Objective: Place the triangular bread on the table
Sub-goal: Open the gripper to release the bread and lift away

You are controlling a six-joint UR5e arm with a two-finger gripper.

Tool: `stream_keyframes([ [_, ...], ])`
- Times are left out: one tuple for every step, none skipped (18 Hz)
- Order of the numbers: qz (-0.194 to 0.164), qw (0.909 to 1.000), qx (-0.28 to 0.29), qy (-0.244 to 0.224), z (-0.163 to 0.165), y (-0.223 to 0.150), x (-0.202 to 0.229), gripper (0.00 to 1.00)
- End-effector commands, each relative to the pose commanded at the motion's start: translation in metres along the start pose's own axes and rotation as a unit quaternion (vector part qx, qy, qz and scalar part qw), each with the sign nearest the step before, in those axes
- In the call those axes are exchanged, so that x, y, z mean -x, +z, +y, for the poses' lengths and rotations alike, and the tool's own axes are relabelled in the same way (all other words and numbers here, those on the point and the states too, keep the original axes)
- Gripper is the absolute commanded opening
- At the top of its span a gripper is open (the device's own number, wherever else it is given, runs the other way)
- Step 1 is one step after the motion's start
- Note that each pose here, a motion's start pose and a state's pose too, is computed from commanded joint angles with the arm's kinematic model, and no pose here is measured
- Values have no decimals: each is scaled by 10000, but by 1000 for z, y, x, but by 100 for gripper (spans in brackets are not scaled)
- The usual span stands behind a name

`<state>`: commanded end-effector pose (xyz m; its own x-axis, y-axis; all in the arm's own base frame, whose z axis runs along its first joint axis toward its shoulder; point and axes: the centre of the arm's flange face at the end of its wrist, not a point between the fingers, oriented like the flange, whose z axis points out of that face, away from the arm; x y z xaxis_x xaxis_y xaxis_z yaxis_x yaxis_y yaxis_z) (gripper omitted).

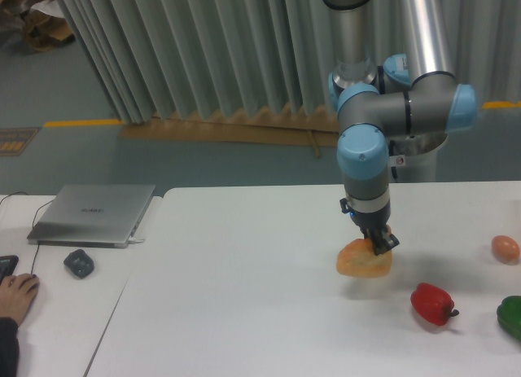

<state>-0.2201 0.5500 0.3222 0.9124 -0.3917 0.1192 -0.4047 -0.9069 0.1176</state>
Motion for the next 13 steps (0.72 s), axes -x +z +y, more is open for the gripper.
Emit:
stream_keyframes([
  [-23,10000,-6,-1,0,-1,1,73],
  [-38,10000,3,-9,0,-2,1,86],
  [-63,10000,14,-10,1,-3,1,100],
  [-103,9999,63,-10,1,-4,1,100],
  [-131,9999,107,-18,3,-4,2,100],
  [-132,9999,109,-11,2,-3,2,100],
  [-143,9998,111,-11,1,-3,2,100],
  [-168,9998,95,-20,2,-7,2,100],
  [-228,9997,47,-32,2,-15,4,100],
  [-316,9995,-27,-30,3,-25,5,100],
  [-457,9989,-89,-39,1,-34,8,100],
  [-561,9983,-154,-45,1,-38,10,100],
  [-675,9975,-217,-53,0,-41,12,100],
])
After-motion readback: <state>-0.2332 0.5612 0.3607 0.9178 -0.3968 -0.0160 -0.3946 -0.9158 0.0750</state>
